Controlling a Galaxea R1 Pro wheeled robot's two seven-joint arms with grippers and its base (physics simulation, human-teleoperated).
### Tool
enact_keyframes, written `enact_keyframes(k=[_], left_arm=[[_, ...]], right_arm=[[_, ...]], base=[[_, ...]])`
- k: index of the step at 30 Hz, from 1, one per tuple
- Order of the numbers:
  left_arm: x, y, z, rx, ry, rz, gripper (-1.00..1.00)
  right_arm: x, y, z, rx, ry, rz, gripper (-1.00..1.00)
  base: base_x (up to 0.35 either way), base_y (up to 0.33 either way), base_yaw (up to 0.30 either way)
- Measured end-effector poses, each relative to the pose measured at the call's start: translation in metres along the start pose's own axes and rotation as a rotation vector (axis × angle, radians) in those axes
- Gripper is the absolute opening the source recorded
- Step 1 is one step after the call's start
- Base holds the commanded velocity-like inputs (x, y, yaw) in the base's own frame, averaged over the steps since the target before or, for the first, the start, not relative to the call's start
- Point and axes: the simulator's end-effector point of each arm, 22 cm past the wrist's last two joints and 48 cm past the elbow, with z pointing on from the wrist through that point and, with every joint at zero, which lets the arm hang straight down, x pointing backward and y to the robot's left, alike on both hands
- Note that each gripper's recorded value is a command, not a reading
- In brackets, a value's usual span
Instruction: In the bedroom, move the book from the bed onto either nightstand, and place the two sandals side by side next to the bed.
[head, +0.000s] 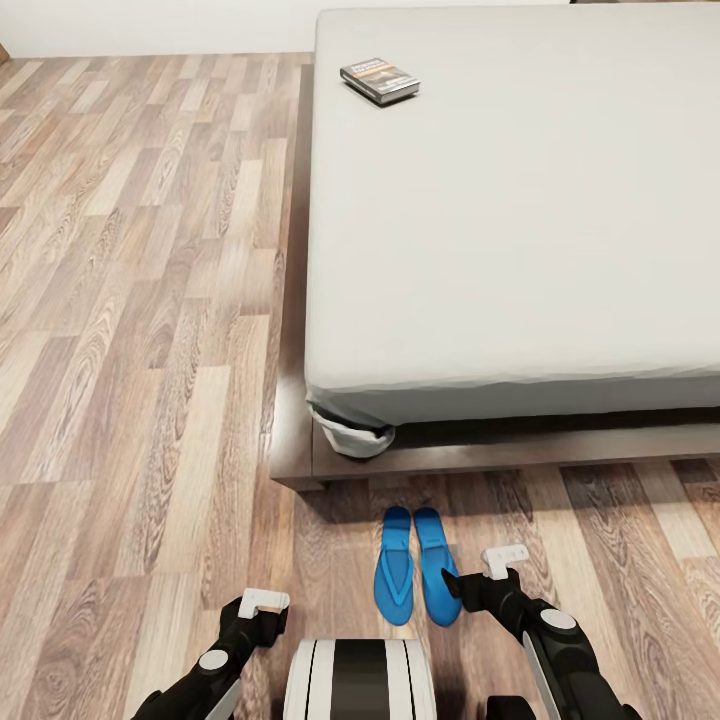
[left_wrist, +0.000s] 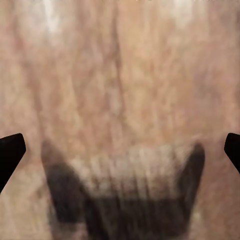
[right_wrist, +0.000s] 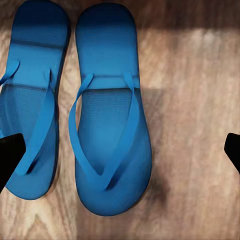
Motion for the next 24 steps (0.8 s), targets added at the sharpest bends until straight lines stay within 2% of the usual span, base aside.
enact_keyframes(k=[24], left_arm=[[0.0001,0.0000,0.0000,0.000,0.000,0.000,1.00]], right_arm=[[0.0048,0.0003,0.0013,-0.001,0.010,0.002,1.00]], base=[[0.000,0.000,0.000]])
